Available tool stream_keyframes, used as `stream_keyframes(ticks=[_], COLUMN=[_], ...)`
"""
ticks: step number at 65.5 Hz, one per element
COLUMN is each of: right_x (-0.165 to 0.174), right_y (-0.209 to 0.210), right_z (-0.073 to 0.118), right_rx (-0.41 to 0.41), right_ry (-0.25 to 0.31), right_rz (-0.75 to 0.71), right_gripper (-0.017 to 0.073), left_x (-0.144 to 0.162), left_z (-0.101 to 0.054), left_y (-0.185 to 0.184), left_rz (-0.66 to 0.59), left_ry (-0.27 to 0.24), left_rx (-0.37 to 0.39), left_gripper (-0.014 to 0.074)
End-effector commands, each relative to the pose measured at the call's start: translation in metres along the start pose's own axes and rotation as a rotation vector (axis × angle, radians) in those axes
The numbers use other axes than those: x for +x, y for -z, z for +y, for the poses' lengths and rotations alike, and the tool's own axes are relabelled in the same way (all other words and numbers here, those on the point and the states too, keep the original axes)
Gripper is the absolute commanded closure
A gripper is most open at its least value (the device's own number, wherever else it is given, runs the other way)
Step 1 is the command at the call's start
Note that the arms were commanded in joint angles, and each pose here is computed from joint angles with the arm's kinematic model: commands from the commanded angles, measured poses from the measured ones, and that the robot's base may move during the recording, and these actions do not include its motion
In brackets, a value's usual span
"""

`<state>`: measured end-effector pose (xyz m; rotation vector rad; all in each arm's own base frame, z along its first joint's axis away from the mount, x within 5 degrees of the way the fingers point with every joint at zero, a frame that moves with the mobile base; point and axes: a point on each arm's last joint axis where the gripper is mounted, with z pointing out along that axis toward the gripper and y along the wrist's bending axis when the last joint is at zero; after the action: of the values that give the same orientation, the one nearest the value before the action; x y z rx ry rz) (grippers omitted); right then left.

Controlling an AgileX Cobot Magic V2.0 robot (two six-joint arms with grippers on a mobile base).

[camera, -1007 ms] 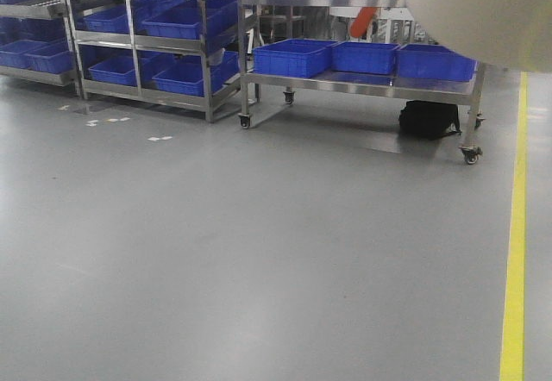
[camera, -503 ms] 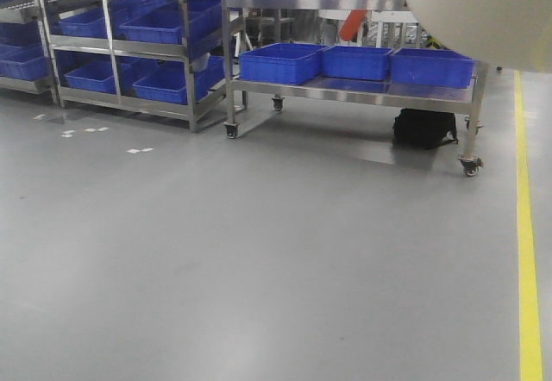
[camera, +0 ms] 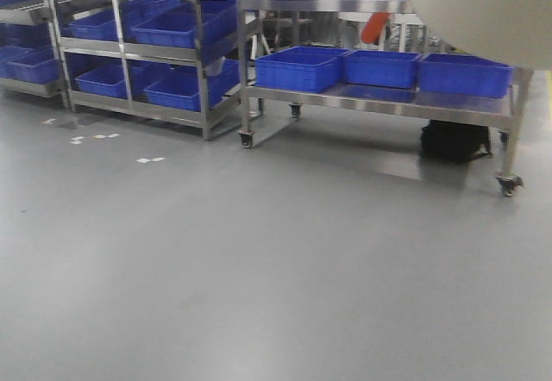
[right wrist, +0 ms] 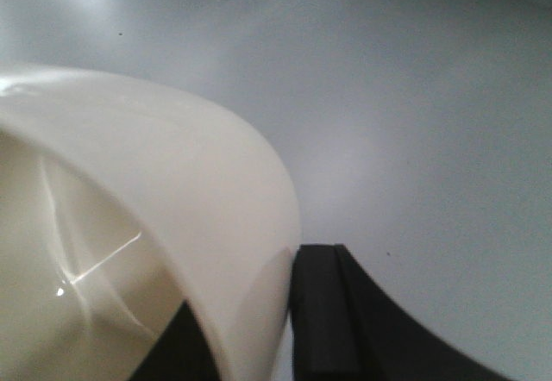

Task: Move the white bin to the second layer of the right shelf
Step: 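Drive past the blue-bin racks carrying the white bin in the right gripper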

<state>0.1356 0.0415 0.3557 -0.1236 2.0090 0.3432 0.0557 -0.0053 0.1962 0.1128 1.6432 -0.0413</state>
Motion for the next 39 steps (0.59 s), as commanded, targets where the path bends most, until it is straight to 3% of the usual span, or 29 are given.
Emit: stream_keyframes(ticks=[1, 39], right_x=[-0.0178, -0.0178], right_y=[0.0073, 0.0073], right_z=[0.0017, 0.0017], right_rx=[-0.008, -0.008], right_ry=[-0.003, -0.003], right_rz=[-0.138, -0.138], right_gripper=[0.0503, 0.0503], left_x=[0.0043, 0.0043], left_z=[-0.0004, -0.0004], left_y=[-0.0018, -0.0018], left_rz=[-0.052, -0.052], left_ry=[0.003, 0.003], left_rx=[0.002, 0.002], left_gripper=[0.0509, 0.0509])
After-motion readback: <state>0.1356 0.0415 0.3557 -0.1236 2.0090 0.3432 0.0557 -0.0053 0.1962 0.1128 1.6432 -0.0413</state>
